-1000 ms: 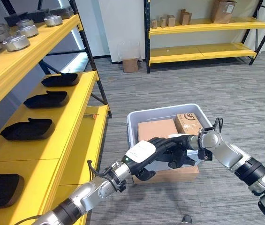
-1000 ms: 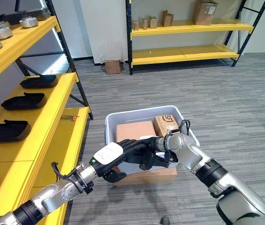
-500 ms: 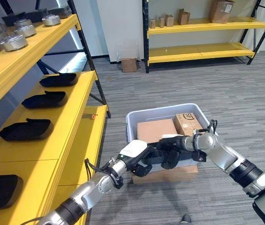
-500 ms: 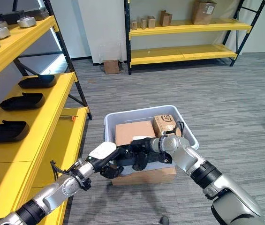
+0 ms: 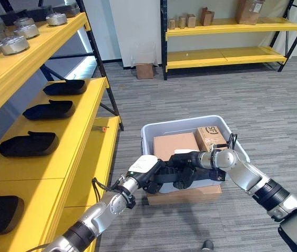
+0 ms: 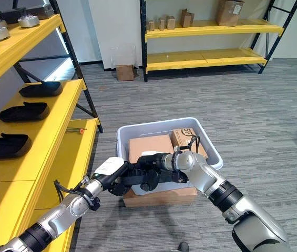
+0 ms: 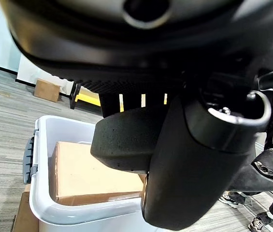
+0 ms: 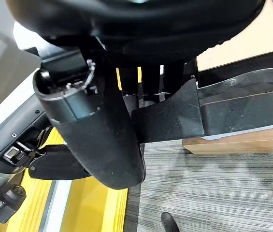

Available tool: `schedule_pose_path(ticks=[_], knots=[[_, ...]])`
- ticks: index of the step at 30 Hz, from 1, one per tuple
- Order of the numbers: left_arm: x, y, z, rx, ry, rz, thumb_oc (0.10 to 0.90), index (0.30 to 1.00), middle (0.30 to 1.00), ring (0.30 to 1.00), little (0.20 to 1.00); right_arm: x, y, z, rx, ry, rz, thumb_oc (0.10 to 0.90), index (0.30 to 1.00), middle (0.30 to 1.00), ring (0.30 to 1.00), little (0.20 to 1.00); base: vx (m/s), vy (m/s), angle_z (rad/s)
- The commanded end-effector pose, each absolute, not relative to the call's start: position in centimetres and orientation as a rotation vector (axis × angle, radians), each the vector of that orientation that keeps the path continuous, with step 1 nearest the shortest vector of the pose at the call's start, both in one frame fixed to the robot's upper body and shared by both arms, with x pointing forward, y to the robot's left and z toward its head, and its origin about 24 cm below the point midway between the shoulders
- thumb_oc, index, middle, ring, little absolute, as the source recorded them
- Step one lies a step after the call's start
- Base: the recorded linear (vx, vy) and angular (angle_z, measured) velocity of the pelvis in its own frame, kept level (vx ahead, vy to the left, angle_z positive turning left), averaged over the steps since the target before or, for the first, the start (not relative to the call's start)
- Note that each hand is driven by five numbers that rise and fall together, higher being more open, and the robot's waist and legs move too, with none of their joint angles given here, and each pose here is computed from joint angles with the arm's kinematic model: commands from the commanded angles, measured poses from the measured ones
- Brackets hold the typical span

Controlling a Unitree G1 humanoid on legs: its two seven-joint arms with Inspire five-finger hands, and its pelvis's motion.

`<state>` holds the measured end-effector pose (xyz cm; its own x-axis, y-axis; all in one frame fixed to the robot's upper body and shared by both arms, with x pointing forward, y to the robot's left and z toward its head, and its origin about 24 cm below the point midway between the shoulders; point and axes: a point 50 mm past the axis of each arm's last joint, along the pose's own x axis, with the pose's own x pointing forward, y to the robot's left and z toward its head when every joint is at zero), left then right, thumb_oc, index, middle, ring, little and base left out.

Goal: Move parts from the plastic box to the shelf.

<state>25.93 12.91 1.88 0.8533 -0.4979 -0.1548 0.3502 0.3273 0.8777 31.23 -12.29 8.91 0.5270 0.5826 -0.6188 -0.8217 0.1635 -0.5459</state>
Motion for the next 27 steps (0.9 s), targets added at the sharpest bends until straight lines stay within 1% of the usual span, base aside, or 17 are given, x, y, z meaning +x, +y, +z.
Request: schedule_pose_path(ticks=[1, 3, 4, 5, 6, 10, 17, 22, 27], knots=[[30.3, 17.3, 5.9, 1.273, -0.175, -0.316, 0.400, 0.300, 0.300, 0.300, 0.300, 30.9, -7.5, 17.9, -0.948, -0.185, 1.106, 0.400, 0.300, 0.300, 0.300, 0.300, 0.00, 0.000, 0.00], [30.4, 17.3, 6.0, 1.265, -0.177, -0.318, 0.400, 0.300, 0.300, 0.300, 0.300, 30.9, -7.4, 17.8, -0.943, -0.182, 1.113, 0.400, 0.300, 0.300, 0.300, 0.300, 0.00, 0.000, 0.00], [30.4, 17.2, 6.0, 1.266, -0.178, -0.318, 0.400, 0.300, 0.300, 0.300, 0.300, 30.9, -7.4, 17.8, -0.947, -0.184, 1.111, 0.622, 0.610, 0.610, 0.610, 0.610, 0.00, 0.000, 0.00], [30.5, 17.1, 6.1, 1.269, -0.178, -0.318, 0.400, 0.300, 0.300, 0.300, 0.300, 30.9, -7.3, 17.8, -0.947, -0.177, 1.126, 0.747, 0.786, 0.786, 0.786, 0.786, 0.00, 0.000, 0.00], [30.5, 17.1, 6.1, 1.267, -0.178, -0.318, 0.400, 0.300, 0.300, 0.300, 0.300, 30.8, -7.2, 17.8, -0.946, -0.168, 1.144, 0.900, 1.000, 1.000, 1.000, 1.000, 0.00, 0.000, 0.00], [30.5, 17.2, 6.1, 1.258, -0.176, -0.317, 0.400, 0.300, 0.300, 0.300, 0.300, 30.5, -7.3, 17.3, -0.963, -0.116, 1.174, 0.900, 1.000, 1.000, 1.000, 1.000, 0.00, 0.000, 0.00], [30.5, 17.2, 5.9, 1.272, -0.155, -0.338, 0.400, 0.300, 0.300, 0.300, 0.300, 31.8, -8.3, 18.0, -0.845, -0.088, 1.035, 0.900, 1.000, 1.000, 1.000, 1.000, 0.00, 0.000, 0.00], [30.4, 17.3, 5.9, 1.272, -0.145, -0.363, 0.400, 0.300, 0.300, 0.300, 0.300, 32.9, -9.6, 18.3, -0.734, -0.007, 1.007, 0.900, 1.000, 1.000, 1.000, 1.000, -0.01, 0.005, 0.05], [30.4, 17.1, 6.4, 1.273, -0.143, -0.377, 0.400, 0.300, 0.300, 0.300, 0.300, 34.2, -11.8, 19.3, -0.694, -0.027, 0.841, 0.900, 1.000, 1.000, 1.000, 1.000, -0.02, -0.003, 0.00]])
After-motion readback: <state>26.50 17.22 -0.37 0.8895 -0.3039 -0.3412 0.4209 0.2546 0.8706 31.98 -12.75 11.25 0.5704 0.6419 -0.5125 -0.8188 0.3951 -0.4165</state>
